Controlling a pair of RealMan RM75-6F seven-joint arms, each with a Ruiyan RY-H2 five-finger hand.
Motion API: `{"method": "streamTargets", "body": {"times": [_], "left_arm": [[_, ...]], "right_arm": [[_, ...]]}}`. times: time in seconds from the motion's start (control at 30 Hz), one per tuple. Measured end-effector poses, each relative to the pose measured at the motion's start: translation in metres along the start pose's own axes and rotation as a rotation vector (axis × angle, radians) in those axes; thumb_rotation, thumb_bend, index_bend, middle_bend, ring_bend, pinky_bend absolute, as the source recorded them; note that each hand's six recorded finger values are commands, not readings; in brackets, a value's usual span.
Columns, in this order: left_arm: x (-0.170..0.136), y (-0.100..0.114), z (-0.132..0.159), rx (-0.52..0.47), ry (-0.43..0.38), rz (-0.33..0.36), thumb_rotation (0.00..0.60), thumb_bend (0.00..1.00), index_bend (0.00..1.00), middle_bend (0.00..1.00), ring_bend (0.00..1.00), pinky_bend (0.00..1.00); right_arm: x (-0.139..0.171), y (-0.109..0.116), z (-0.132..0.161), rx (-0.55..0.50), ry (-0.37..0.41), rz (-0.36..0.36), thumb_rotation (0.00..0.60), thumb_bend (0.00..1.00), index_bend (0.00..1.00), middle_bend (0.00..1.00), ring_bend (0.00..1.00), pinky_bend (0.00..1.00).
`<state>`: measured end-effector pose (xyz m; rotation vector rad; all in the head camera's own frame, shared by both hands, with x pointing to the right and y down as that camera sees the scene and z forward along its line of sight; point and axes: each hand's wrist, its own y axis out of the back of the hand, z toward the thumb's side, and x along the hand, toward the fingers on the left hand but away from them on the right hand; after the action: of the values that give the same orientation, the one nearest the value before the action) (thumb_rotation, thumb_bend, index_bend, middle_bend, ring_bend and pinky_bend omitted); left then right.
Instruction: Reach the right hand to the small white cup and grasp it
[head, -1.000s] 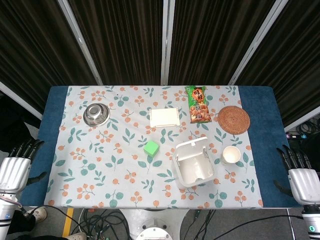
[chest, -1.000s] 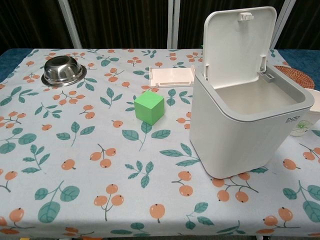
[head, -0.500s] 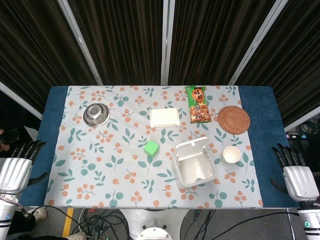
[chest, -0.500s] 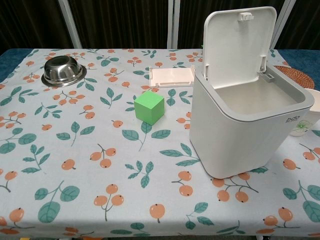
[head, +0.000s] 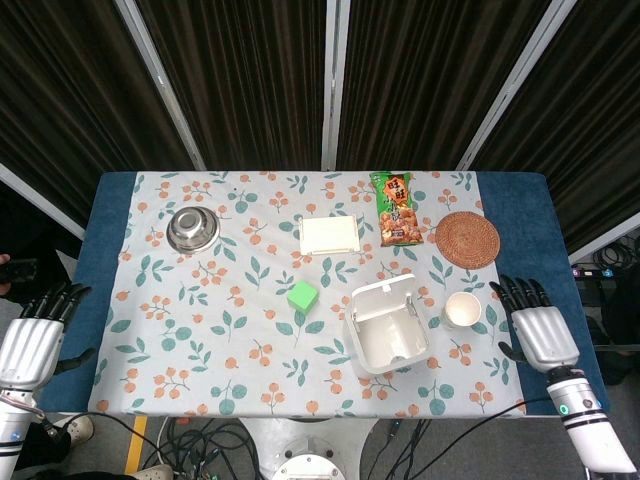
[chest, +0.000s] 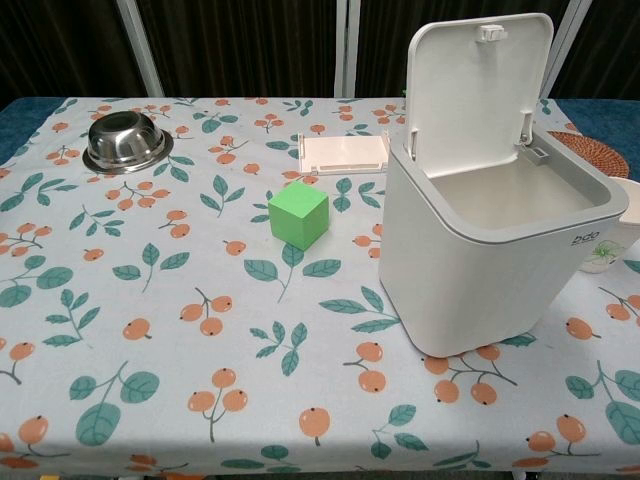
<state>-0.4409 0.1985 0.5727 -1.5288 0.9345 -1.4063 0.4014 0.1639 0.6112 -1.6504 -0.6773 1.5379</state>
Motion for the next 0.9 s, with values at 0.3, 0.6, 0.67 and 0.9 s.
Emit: {"method": "streamTargets", "body": {"times": [0.3, 0.6, 0.67, 0.9], "left_arm": [[0.002, 0.0, 0.001, 0.002, -0.005, -0.001, 0.6, 0.03, 0.16, 0.16, 0.09, 0.19], [0.0, -0.002, -0.002, -0.001, 0.002, -0.006, 0.6, 0.03, 0.16, 0.16, 0.09, 0.19], [0.0, -0.003, -0.002, -0.001, 0.003, -0.007, 0.6, 0.03, 0.16, 0.16, 0.09, 0.19], [0.0, -0.007, -0.004, -0.002, 0.009, -0.024, 0.6, 0.03, 0.17, 0.16, 0.09, 0.19]], "right_arm": [[-0.038, -0.016, 0.038, 0.001, 0.082, 0.076, 0.6, 0.12, 0.0, 0.0, 0.0, 0.0], [-0.053, -0.026, 0.055, 0.02, 0.099, 0.118, 0.6, 0.14, 0.0, 0.0, 0.0, 0.03], [-0.054, -0.028, 0.056, 0.023, 0.096, 0.126, 0.6, 0.16, 0.0, 0.0, 0.0, 0.07], [-0.055, -0.035, 0.057, 0.036, 0.084, 0.155, 0.6, 0.19, 0.0, 0.0, 0.0, 0.22]]}}
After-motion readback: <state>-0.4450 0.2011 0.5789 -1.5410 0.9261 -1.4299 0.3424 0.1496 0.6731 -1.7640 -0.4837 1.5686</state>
